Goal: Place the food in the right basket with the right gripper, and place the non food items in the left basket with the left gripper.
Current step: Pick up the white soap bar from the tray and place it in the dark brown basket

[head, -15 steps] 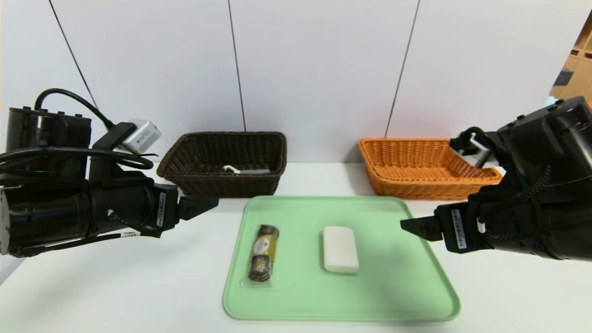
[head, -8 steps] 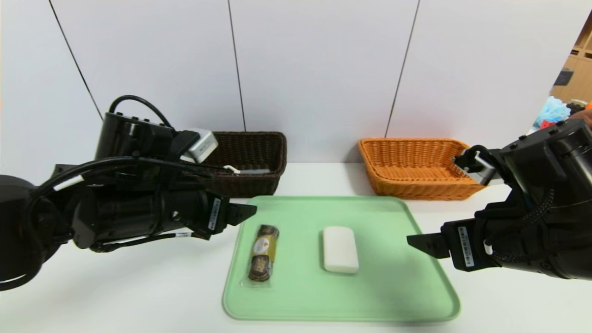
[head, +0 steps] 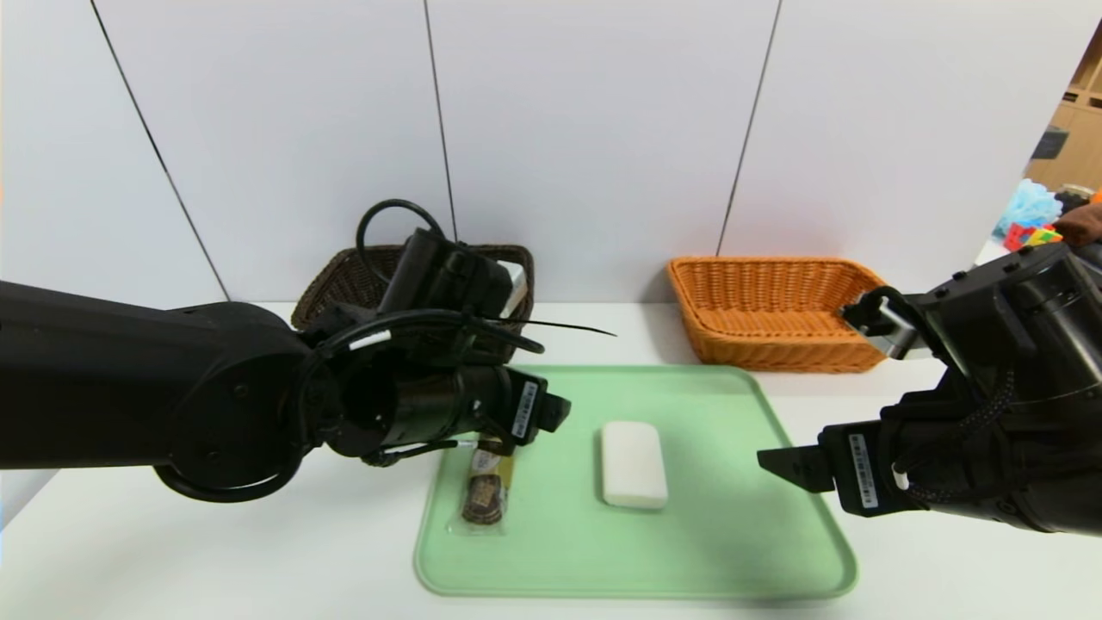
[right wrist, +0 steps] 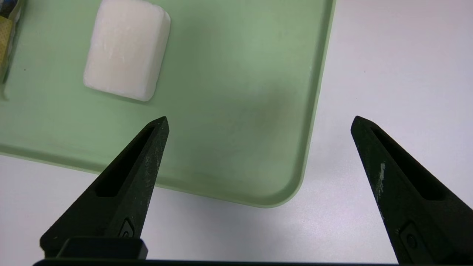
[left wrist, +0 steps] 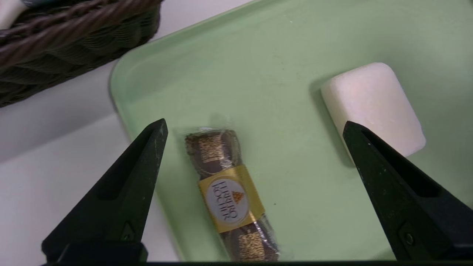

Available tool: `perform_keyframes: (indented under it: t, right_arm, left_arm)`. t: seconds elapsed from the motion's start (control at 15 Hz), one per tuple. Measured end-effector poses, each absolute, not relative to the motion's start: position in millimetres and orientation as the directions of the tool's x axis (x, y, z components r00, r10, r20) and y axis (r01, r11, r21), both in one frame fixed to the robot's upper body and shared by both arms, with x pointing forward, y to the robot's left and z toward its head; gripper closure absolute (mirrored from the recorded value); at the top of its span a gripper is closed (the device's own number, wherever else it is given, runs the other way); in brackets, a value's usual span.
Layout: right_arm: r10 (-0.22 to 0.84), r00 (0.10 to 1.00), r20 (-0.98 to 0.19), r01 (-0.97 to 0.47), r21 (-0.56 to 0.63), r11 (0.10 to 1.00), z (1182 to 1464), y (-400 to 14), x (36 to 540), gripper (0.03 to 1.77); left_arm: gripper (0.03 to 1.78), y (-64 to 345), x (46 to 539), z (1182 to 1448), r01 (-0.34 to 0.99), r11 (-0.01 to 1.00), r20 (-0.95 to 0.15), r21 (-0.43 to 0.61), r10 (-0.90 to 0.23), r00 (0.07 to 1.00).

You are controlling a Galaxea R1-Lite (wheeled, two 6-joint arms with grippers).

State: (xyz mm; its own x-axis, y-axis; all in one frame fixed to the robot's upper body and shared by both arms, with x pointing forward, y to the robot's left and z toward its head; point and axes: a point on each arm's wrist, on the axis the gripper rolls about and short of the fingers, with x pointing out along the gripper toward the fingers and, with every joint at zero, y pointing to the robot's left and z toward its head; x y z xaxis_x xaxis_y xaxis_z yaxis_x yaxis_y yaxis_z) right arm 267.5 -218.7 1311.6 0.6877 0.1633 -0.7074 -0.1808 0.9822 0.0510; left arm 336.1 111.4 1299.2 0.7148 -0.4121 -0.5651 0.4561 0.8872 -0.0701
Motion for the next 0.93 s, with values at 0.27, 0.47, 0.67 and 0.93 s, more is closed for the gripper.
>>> perform_keyframes:
  t: [0.27, 0.47, 0.67, 0.93]
  right_arm:
    - [0.16, 0.69, -0.706, -0.176, 0.05, 0.983, 1309.8, -218.9, 268.0, 0.1]
    - [0.157, 0.687, -0.709, -0.174, 0.049, 0.984, 1306.6, -219.6, 267.8, 0.1]
    - [0.165, 0.699, -0.696, -0.175, 0.057, 0.983, 1302.6, -219.0, 268.6, 0.1]
    - [0.16, 0.697, -0.699, -0.173, 0.053, 0.984, 1299.9, -219.4, 268.2, 0.1]
  left_arm:
    - [0.12, 82.2, 337.0, 1297.1, 0.439, 0.897, -0.591, -0.052, -0.382, 0.711]
    - [0.12, 60.3, 337.6, 1291.4, 0.395, 0.918, -0.622, -0.032, -0.328, 0.711]
    - [0.12, 43.2, 337.1, 1288.6, 0.367, 0.93, -0.659, -0.013, -0.284, 0.696]
    - [0.12, 29.5, 338.3, 1285.5, 0.305, 0.952, -0.718, 0.005, -0.209, 0.664]
